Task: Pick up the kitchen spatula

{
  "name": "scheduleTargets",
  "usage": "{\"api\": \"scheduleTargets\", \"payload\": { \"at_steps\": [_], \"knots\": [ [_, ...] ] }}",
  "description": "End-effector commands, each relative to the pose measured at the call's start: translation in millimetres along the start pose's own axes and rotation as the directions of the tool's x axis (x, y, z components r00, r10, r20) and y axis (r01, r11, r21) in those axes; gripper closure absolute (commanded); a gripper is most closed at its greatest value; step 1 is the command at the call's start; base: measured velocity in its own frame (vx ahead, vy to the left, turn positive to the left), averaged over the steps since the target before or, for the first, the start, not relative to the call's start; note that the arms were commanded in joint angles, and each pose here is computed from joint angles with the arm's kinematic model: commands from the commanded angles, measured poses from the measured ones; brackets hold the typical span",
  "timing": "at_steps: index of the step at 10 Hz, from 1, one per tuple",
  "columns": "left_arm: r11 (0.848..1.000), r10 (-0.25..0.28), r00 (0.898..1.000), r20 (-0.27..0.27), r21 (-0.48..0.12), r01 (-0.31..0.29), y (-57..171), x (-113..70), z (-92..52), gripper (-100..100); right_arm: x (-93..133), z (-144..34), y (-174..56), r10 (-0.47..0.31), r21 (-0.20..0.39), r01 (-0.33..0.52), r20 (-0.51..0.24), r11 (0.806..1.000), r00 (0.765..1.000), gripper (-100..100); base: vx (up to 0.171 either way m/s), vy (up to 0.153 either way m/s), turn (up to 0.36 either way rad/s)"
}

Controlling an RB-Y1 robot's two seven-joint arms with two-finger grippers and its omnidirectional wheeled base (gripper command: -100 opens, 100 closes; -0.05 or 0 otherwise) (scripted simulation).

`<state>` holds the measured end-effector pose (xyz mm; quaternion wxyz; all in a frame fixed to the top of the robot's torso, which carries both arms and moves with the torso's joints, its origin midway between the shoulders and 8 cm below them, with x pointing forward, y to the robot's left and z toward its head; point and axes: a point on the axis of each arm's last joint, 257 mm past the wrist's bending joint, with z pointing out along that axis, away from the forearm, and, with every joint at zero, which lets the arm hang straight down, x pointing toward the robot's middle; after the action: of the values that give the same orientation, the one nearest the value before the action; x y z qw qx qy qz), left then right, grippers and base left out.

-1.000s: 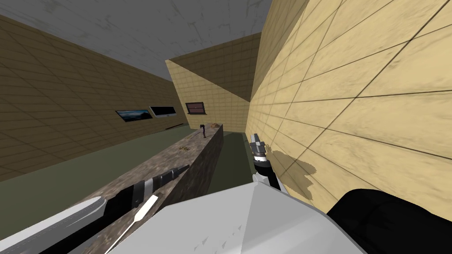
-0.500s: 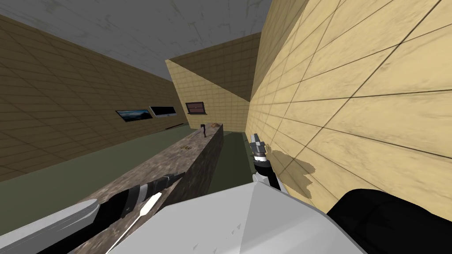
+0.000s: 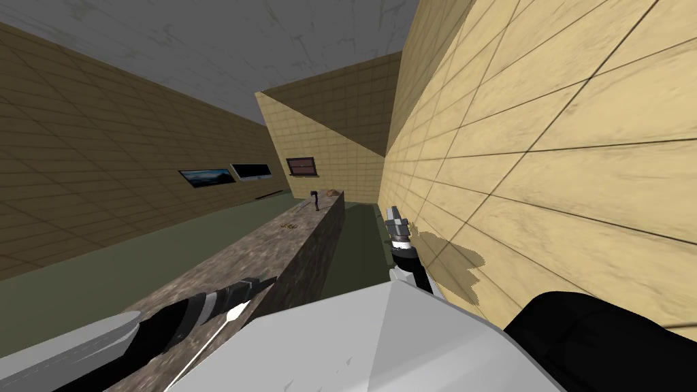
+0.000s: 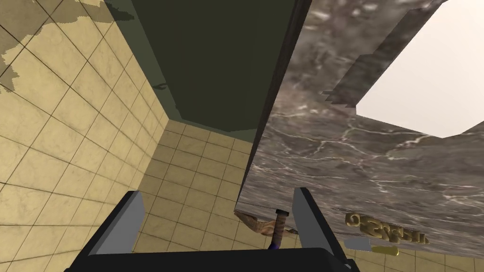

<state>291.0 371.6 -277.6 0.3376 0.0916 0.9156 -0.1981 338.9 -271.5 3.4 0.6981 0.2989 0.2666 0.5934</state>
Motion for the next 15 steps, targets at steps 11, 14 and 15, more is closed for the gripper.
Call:
{"api": "scheduleTargets", "payload": {
  "at_steps": [11,14,15],
  "knots": [
    [0.957,0.114,0.913,-0.39,-0.204,-0.207,101.4,101.2,-69.2,-100,0.0,0.0,0.0,0.0,0.0,0.0,0.0,1.0,1.0,0,-0.067,0.025,-0.007],
    [0.95,0.119,0.893,-0.434,-0.212,-0.23,109.8,112.6,-80.0,-100,0.0,0.0,0.0,0.0,0.0,0.0,0.0,1.0,1.0,0,-0.03,-0.009,-0.001],
    [0.95,0.119,0.893,-0.434,-0.212,-0.23,109.8,112.6,-80.0,-100,0.0,0.0,0.0,0.0,0.0,0.0,0.0,1.0,1.0,0,-0.012,-0.005,0.0]
  ]
}}
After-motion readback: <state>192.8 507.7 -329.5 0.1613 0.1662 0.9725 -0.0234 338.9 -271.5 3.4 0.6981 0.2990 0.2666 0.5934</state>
